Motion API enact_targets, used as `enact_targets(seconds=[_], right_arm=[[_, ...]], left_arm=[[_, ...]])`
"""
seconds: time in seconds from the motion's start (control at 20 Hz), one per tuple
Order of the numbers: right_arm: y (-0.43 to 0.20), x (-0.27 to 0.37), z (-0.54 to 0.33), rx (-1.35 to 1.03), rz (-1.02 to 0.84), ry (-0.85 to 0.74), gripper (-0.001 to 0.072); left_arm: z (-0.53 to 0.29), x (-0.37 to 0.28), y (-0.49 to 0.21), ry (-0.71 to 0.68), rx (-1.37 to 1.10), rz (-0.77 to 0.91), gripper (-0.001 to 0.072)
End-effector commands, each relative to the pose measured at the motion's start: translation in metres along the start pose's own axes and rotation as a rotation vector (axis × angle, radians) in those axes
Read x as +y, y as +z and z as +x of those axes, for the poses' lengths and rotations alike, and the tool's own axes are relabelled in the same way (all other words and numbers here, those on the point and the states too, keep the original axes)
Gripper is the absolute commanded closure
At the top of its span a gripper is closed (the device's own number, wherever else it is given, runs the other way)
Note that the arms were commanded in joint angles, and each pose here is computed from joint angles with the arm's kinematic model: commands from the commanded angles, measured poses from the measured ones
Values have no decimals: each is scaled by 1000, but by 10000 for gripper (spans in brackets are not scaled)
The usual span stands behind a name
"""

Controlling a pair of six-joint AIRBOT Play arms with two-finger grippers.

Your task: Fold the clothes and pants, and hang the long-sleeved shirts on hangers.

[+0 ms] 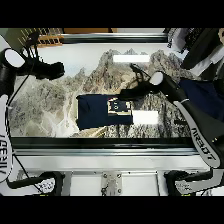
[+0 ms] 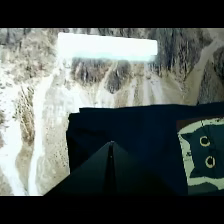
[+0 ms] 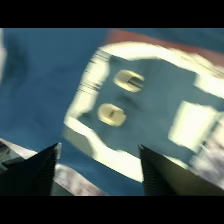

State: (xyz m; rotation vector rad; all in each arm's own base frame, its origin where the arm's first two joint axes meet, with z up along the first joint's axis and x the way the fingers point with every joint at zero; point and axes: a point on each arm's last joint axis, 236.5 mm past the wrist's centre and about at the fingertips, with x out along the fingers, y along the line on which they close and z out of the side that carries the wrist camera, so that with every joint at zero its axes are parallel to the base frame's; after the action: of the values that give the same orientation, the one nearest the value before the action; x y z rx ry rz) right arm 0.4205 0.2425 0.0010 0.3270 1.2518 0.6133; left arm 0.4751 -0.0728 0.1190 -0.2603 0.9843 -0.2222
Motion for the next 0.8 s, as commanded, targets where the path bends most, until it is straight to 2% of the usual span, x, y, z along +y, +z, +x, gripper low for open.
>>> enact_targets(seconds=[0.0,0.1,0.2,0.4,0.75], right_arm=[[-49,-95,-11,60,245,-61,-8],[-54,-114,0,48,378,-14,-8],[-53,-113,19,51,417,56,-8],[-40,-72,59,38,394,261,-8],[-28,2,105,80,278,341,-8]], left_arm=[[4,-24,-41,-26,24,63,699],[7,-35,-54,-40,26,82,699],[10,-44,-63,-51,33,98,699],[15,-51,-70,-65,39,103,699],[14,-51,-69,-65,39,103,699]])
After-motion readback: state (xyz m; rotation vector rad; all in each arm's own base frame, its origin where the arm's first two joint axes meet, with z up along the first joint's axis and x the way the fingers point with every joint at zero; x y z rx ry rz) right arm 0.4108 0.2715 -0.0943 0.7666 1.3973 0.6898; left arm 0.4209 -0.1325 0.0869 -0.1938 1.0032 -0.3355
